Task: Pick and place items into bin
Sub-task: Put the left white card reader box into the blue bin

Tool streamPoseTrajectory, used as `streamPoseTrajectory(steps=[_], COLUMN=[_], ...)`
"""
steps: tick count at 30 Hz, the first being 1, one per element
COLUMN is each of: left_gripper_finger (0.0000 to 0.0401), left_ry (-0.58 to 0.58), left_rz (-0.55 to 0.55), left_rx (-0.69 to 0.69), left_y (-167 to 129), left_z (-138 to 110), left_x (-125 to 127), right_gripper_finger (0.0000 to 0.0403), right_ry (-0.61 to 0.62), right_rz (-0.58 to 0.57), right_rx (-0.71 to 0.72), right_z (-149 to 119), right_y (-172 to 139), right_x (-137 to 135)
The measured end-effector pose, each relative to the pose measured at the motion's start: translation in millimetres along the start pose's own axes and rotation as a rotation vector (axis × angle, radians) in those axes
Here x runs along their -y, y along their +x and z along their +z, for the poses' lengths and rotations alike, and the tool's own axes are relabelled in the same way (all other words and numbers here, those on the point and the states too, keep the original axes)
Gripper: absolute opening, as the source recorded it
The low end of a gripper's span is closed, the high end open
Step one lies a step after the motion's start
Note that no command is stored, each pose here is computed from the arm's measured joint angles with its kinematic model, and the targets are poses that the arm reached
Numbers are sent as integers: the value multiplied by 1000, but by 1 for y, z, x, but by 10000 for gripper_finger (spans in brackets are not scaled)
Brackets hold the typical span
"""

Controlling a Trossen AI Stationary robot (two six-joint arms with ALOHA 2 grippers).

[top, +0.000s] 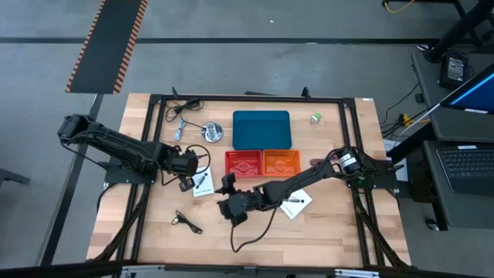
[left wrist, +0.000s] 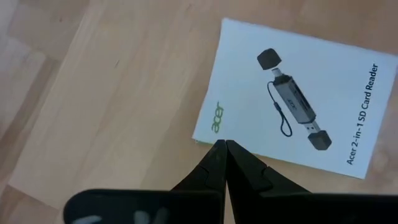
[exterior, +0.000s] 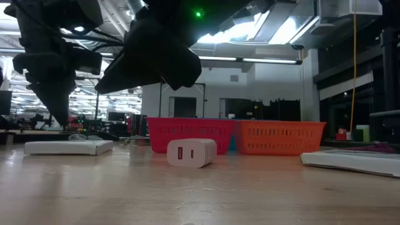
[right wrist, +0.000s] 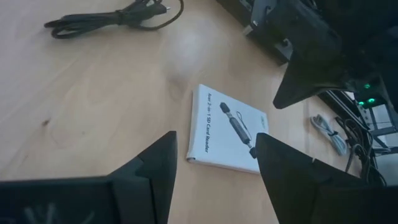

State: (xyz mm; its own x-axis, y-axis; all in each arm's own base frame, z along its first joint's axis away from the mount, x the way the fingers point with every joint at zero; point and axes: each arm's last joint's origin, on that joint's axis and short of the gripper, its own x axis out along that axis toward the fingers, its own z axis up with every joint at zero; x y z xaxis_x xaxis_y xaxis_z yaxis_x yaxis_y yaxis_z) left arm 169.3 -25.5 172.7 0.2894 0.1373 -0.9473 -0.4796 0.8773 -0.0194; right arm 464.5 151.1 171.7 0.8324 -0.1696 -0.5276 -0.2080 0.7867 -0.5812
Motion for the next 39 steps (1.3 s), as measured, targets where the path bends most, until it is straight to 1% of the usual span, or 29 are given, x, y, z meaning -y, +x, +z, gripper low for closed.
streamPoseTrajectory(steps=[4,7,14,21,39], left_gripper_finger=[2,2,2,2,2], left_ry=[-1,-5,13,36,37], left_rz=[8,36,67,78,81], left_rx=[7,8,-36,-56,-57], left_y=[0,3,19,28,28], left_z=[0,1,3,4,4], left_x=[0,0,6,9,9], right_gripper_finger=[197,197,197,197,197], right_ry=[23,22,29,55,55], right_rz=[-5,-3,-3,-1,2], right_rx=[8,6,6,2,-3], right_z=[1,1,1,0,0], right_y=[0,0,0,0,0], right_x=[0,0,0,0,0])
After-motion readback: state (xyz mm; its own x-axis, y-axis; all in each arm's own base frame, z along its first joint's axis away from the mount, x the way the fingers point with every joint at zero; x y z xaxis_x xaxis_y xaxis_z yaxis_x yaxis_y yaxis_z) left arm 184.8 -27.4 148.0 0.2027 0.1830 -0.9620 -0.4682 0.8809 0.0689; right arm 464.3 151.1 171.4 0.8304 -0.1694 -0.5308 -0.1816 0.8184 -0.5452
